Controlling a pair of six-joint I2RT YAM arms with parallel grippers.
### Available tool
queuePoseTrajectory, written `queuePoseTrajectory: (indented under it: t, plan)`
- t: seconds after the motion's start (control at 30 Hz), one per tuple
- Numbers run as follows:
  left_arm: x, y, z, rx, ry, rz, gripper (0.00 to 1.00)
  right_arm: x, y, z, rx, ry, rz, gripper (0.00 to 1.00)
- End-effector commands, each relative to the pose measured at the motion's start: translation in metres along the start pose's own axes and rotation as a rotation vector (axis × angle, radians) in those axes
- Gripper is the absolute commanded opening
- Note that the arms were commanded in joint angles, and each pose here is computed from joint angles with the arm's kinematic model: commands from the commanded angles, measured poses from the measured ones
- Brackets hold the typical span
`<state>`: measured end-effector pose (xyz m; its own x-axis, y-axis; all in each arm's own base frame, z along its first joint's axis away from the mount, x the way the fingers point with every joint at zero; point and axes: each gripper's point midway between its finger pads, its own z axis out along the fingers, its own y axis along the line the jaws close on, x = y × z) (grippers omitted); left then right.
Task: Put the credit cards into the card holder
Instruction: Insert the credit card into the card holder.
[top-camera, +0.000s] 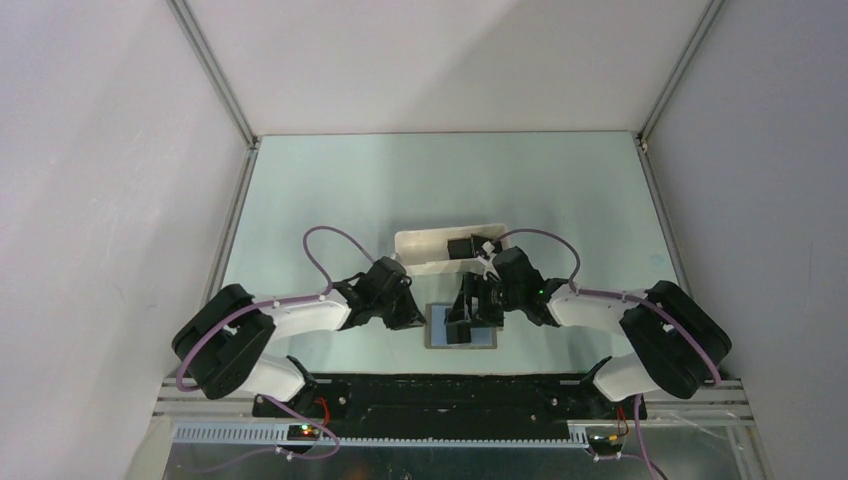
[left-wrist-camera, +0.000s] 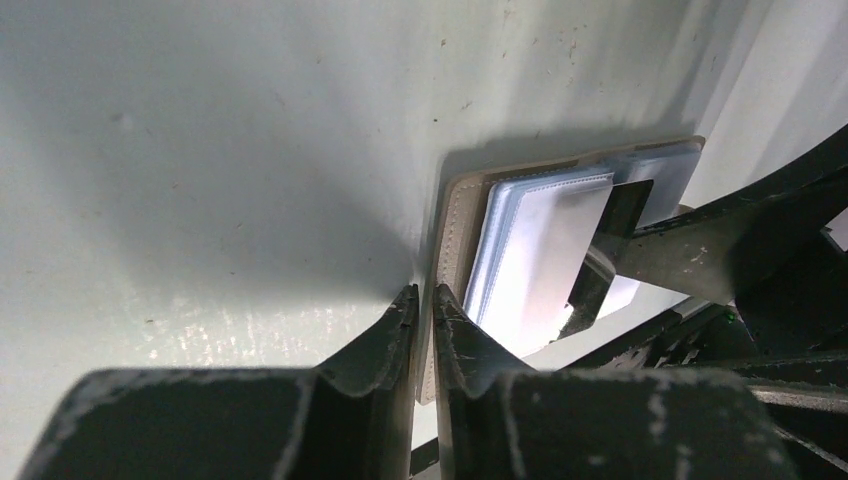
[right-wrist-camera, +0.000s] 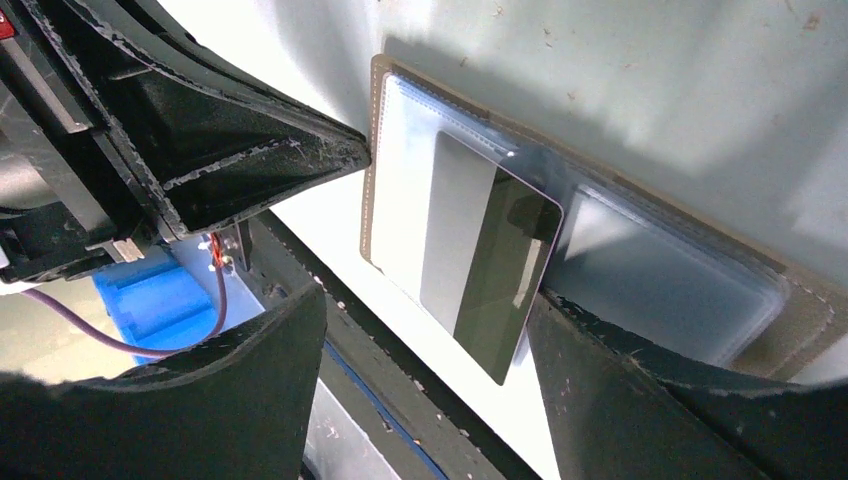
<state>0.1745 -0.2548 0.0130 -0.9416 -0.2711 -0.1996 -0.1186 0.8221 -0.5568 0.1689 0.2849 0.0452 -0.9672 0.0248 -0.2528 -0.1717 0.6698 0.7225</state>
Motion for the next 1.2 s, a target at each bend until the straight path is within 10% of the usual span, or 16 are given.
queuePoseTrajectory:
  t: [0.0, 0.57, 0.83, 1.17]
  plan:
    - [0.009, 0.018, 0.000, -0.064, 0.018, 0.022, 0.16, 0.002, 0.002, 0.009, -0.008, 0.032, -0.016, 0.77]
    - [0.009, 0.014, -0.004, -0.045, 0.013, 0.013, 0.00, 0.013, 0.057, 0.029, -0.174, 0.143, -0.016, 0.72]
    - [-0.026, -0.017, -0.042, -0.005, -0.136, 0.059, 0.61, -0.008, 0.030, -0.004, 0.111, 0.053, -0.155, 0.88]
    - [-0.092, -0.098, -0.104, 0.121, -0.350, 0.163, 0.73, -0.068, 0.051, -0.059, 0.012, -0.058, -0.147, 0.88]
